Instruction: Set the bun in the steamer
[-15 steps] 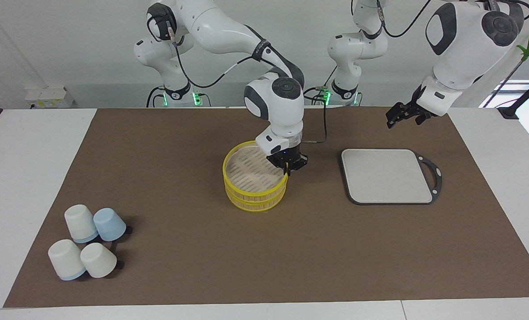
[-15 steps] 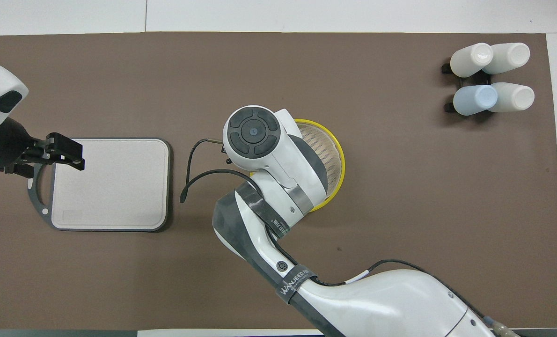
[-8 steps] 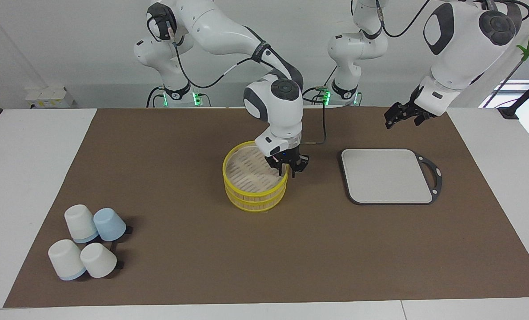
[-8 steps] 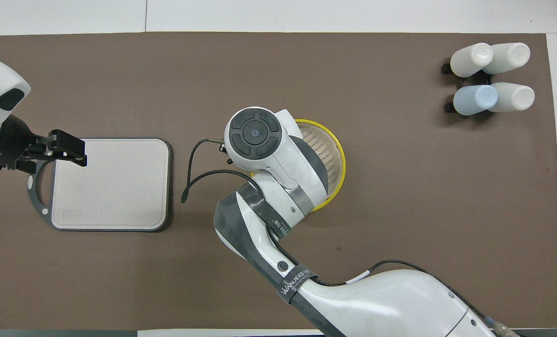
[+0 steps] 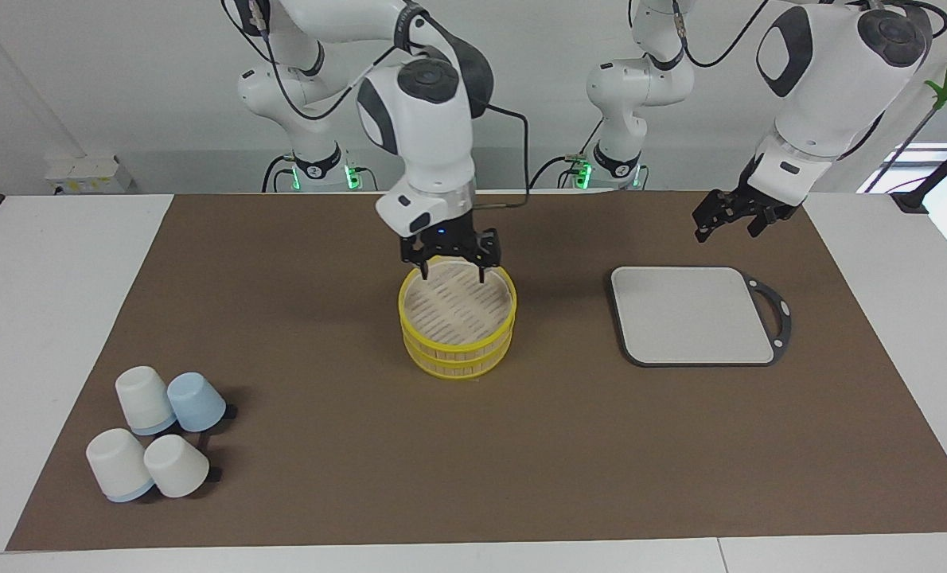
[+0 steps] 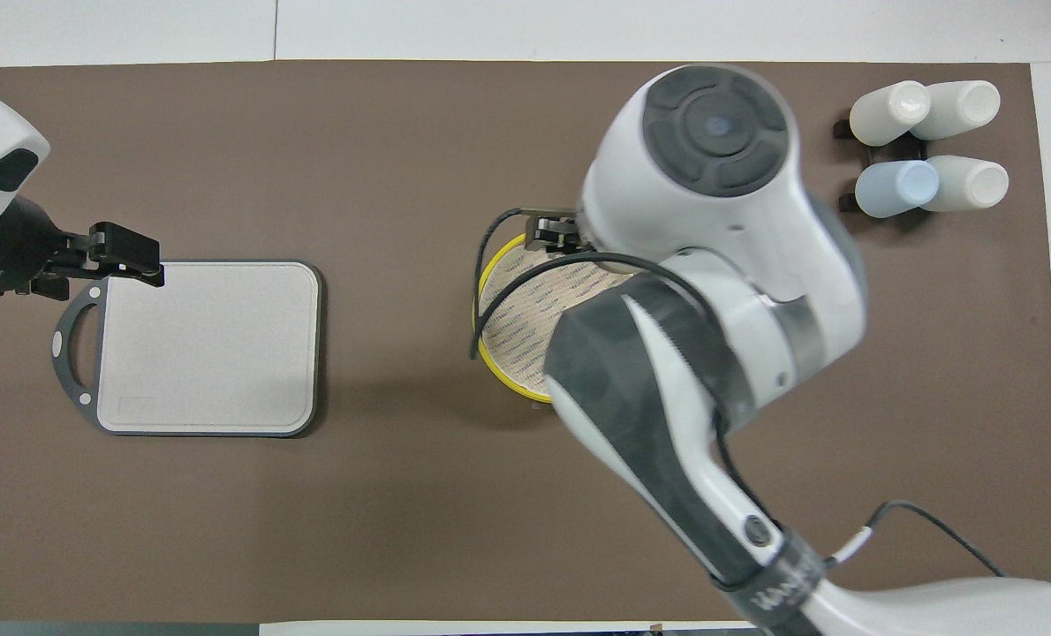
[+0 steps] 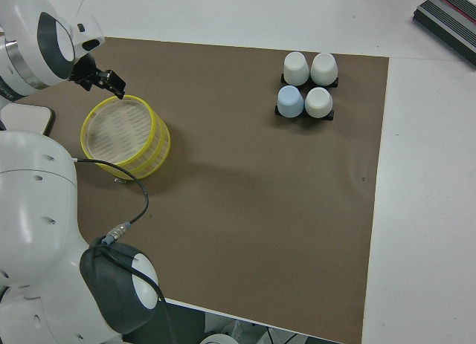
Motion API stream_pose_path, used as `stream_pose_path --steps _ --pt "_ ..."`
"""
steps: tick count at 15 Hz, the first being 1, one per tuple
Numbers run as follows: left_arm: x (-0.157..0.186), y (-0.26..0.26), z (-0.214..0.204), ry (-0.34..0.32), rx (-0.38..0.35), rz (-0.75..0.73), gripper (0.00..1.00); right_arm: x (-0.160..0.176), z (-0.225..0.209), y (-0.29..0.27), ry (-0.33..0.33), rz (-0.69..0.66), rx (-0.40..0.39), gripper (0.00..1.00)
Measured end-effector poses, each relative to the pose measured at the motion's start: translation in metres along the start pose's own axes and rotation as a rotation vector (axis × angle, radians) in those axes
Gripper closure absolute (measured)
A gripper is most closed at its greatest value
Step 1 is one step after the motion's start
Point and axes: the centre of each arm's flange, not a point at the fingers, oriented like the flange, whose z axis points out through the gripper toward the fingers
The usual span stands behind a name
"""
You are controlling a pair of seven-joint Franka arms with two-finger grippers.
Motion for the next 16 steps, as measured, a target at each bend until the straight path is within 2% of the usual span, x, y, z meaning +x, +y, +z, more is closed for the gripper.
stream_pose_path --steps 3,5,10,12,16 --pt "0.000 0.000 0.000 0.002 0.000 0.000 0.00 0.021 -0.031 0.103 -0.049 -0.149 -0.023 0.00" --pt "0.000 0.000 0.000 0.004 -0.001 0.001 0.00 0.028 -0.042 0.169 -0.090 -0.190 -0.028 0.00" --pt "0.001 0.000 0.000 0.004 -0.001 0.001 0.00 0.017 -0.053 0.266 -0.181 -0.137 -0.024 0.00" --pt "0.001 0.000 0.000 0.004 -0.001 0.001 0.00 0.009 -0.044 0.288 -0.170 -0.113 -0.021 0.00" --pt "0.001 -0.003 0.000 0.004 -0.001 -0.004 0.00 -0.008 -0.023 0.307 -0.084 -0.083 -0.022 0.00"
